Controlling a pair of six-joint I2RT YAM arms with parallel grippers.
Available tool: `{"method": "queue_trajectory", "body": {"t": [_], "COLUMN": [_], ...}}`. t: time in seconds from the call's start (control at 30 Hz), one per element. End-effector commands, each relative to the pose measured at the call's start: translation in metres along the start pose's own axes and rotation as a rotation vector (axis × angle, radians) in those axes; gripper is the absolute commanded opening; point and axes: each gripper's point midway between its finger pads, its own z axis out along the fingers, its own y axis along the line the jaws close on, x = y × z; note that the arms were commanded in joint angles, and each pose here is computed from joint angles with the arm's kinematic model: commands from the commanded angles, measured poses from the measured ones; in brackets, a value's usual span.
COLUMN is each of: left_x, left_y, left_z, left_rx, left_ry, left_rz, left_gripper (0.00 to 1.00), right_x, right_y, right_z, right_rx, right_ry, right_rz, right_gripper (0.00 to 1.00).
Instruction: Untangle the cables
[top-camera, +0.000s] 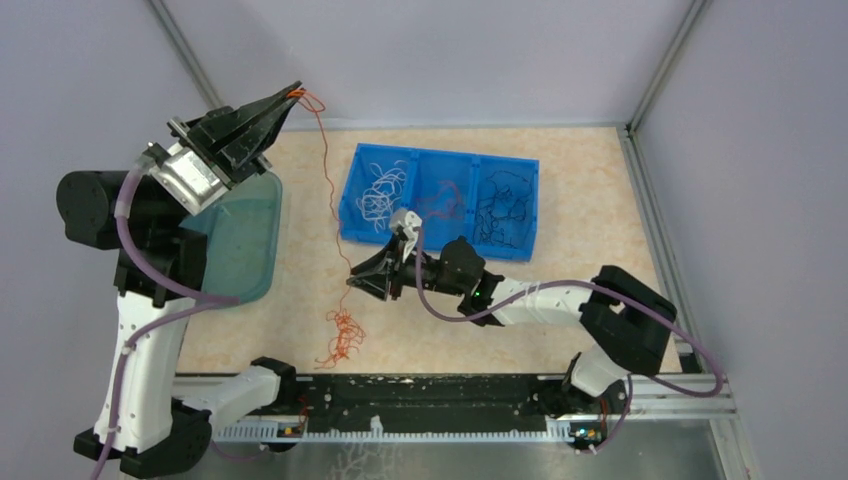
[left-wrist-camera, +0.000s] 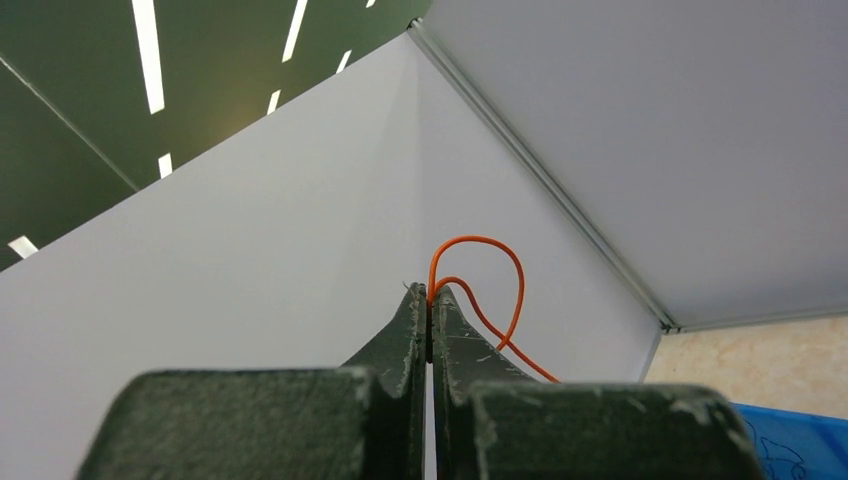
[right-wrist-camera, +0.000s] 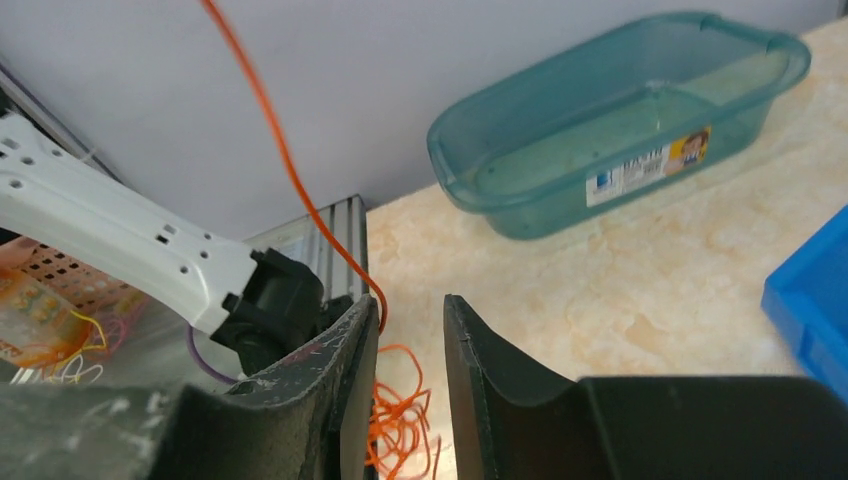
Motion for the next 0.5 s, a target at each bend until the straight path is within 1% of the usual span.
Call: {"method": "queue_trajectory", "body": {"t": [0.0,0.13,0.23,0.47], "left_x": [-0.029,-0.042,-0.047,-0.054], "left_y": [0.013,0.019,0.019,0.022], "left_z": [0.004,0.005,0.005,0.005], "left_rx": [-0.023,-0.034,-0.035,-0.041], "left_ry": [-0.06,-0.08,-0.087,-0.099], "left_rz": [0.042,0.036,0.03,0.013], "left_gripper": [0.0,0.0,0.0,0.0], "right_x": [-0.008,0.009,0.012,0.013], "right_y": [0.012,0.006,0.009,0.005], "right_z": [0.014,0.017,0.02,0.026], "right_rx": [-0.059,-0.037,-0.052,-0.033], "right_ry": [-0.06,-0.029,-0.028,-0.027], "right_rz": [0.034,0.039,0.034,0.017], "right_gripper": [0.33,0.36,0.42,0.43]}}
